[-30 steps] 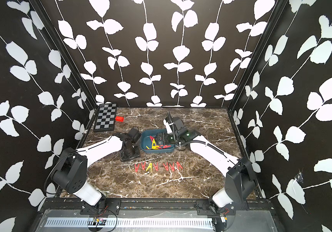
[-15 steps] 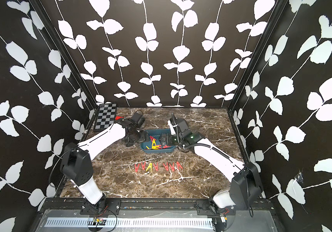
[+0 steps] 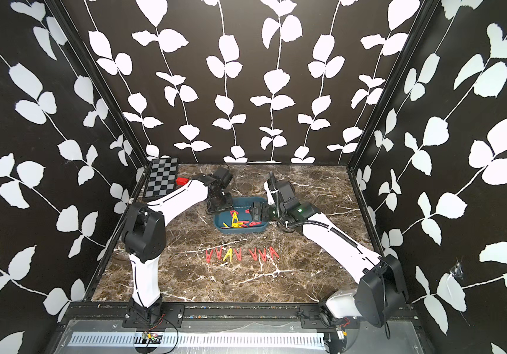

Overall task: Take the clothespins out of the storage box
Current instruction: Place the clothespin at the center of the board, then pick up the clothespin from the storage box.

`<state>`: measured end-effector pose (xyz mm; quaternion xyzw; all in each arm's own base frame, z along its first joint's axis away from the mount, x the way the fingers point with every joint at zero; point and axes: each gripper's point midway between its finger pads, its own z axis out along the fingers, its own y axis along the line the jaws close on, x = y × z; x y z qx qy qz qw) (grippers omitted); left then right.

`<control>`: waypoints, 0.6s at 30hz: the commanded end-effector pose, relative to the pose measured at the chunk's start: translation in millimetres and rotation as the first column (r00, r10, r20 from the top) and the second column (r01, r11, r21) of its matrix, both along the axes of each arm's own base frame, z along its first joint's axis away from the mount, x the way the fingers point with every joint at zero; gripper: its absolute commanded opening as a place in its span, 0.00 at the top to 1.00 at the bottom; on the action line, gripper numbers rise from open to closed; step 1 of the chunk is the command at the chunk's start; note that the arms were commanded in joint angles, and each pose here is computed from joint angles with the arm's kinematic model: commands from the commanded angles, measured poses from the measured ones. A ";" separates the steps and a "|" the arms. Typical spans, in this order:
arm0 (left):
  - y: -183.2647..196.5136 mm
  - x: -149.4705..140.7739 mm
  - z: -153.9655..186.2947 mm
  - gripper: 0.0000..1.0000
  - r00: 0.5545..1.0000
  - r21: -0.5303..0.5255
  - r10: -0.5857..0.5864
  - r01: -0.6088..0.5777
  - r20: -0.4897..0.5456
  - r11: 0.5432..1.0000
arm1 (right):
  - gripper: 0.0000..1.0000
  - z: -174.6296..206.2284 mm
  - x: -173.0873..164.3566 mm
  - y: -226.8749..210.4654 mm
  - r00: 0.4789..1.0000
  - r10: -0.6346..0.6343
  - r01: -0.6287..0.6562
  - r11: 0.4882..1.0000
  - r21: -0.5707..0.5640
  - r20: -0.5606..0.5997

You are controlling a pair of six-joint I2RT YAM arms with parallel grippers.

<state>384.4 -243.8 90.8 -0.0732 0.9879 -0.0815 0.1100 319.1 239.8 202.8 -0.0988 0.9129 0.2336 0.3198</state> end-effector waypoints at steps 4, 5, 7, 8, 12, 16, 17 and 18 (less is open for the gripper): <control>-10.5 12.3 -11.1 0.59 1.000 0.011 -0.015 0.015 -0.010 1.000 | 0.01 7.0 1.8 -14.2 0.999 -0.029 0.030 0.999 -0.015 0.031; -11.3 14.0 -13.8 0.60 1.000 0.016 -0.018 0.018 -0.014 1.000 | 0.01 7.2 2.3 -15.2 0.999 -0.032 0.033 0.999 -0.015 0.031; -12.9 17.4 -19.7 0.64 0.999 0.028 -0.023 0.024 -0.026 0.999 | 0.01 7.0 3.2 -17.2 0.999 -0.036 0.037 0.999 -0.016 0.031; -13.2 18.3 -22.2 0.64 0.999 0.034 -0.024 0.025 -0.032 0.999 | 0.01 7.0 3.3 -17.7 0.999 -0.037 0.038 0.999 -0.016 0.031; -12.8 20.3 -32.2 0.70 0.998 0.055 -0.033 0.036 -0.051 0.998 | 0.01 5.3 4.7 -20.7 0.999 -0.044 0.045 0.999 -0.020 0.025; -10.2 20.3 -41.1 0.71 0.997 0.081 -0.036 0.041 -0.065 0.996 | 0.01 4.7 6.3 -23.6 0.998 -0.053 0.053 0.998 -0.022 0.023; -10.6 20.8 -42.3 0.71 0.997 0.083 -0.038 0.043 -0.067 0.996 | 0.01 4.3 6.9 -23.7 0.998 -0.054 0.054 0.998 -0.022 0.022; -10.4 20.9 -43.4 0.71 0.997 0.085 -0.038 0.044 -0.071 0.995 | 0.01 3.3 6.9 -23.7 0.998 -0.053 0.054 0.998 -0.023 0.019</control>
